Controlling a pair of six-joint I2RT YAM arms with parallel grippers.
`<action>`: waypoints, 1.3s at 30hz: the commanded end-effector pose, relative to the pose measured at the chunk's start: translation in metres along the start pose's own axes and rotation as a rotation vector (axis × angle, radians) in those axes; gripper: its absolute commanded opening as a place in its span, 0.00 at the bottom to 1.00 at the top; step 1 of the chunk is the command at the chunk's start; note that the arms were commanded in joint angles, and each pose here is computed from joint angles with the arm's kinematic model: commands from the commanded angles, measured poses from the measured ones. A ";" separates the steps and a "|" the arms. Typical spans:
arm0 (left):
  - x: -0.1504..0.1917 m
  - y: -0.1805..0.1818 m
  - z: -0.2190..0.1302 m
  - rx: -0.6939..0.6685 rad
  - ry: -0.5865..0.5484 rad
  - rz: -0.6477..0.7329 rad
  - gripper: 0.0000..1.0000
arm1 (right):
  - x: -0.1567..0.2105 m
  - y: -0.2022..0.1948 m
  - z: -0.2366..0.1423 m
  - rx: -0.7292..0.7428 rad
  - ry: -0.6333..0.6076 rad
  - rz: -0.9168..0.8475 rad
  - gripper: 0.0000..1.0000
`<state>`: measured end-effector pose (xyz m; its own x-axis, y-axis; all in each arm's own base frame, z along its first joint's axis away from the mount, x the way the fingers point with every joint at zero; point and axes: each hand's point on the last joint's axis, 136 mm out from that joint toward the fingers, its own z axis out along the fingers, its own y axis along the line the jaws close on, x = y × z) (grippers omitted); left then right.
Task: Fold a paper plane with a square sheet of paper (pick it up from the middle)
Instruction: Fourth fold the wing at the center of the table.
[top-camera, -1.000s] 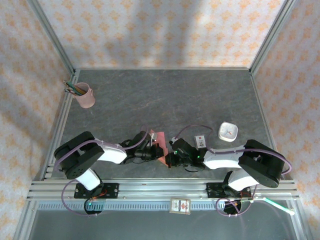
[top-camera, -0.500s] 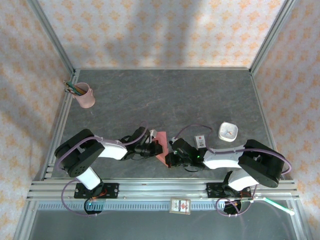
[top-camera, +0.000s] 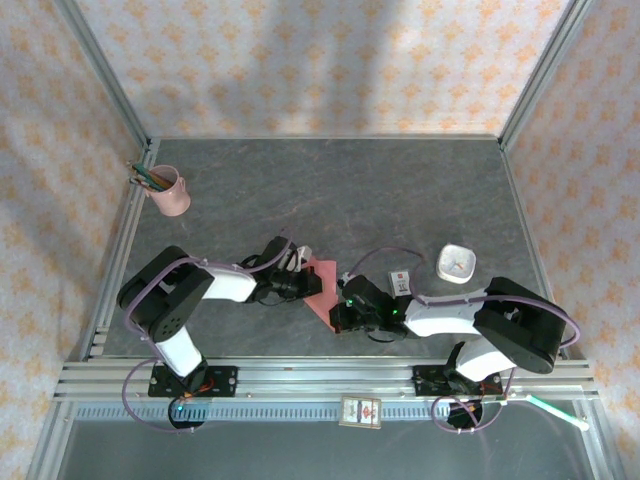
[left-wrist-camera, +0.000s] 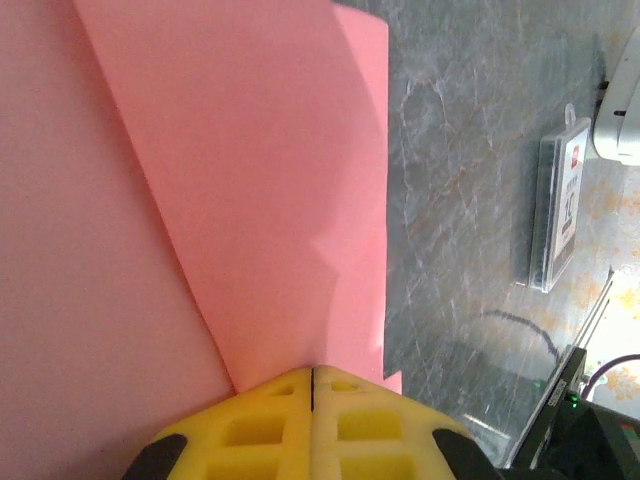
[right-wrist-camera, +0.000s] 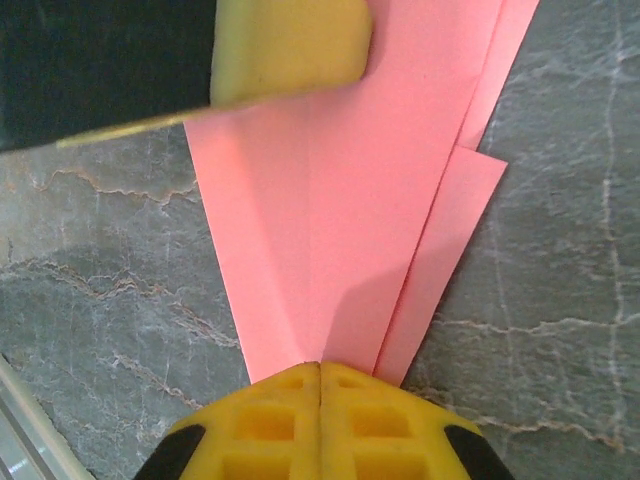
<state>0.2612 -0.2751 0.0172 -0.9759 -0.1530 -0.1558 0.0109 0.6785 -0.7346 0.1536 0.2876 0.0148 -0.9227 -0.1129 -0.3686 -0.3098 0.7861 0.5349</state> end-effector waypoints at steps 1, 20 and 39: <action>-0.027 0.028 -0.003 -0.110 -0.077 0.002 0.00 | 0.055 -0.065 -0.003 0.234 0.184 0.010 0.00; -0.084 0.028 0.000 -0.099 -0.127 -0.001 0.01 | 0.059 -0.068 -0.004 0.239 0.198 0.005 0.00; -0.133 0.005 -0.057 -0.027 -0.321 -0.010 0.13 | 0.026 -0.043 -0.014 0.197 0.102 -0.068 0.00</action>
<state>0.3824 -0.2090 0.0364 -0.8875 -0.3586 -0.2895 -0.0658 0.7204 -0.6904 0.1511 0.2806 0.0170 -0.9110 -0.1521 -0.3834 -0.3435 0.7943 0.5011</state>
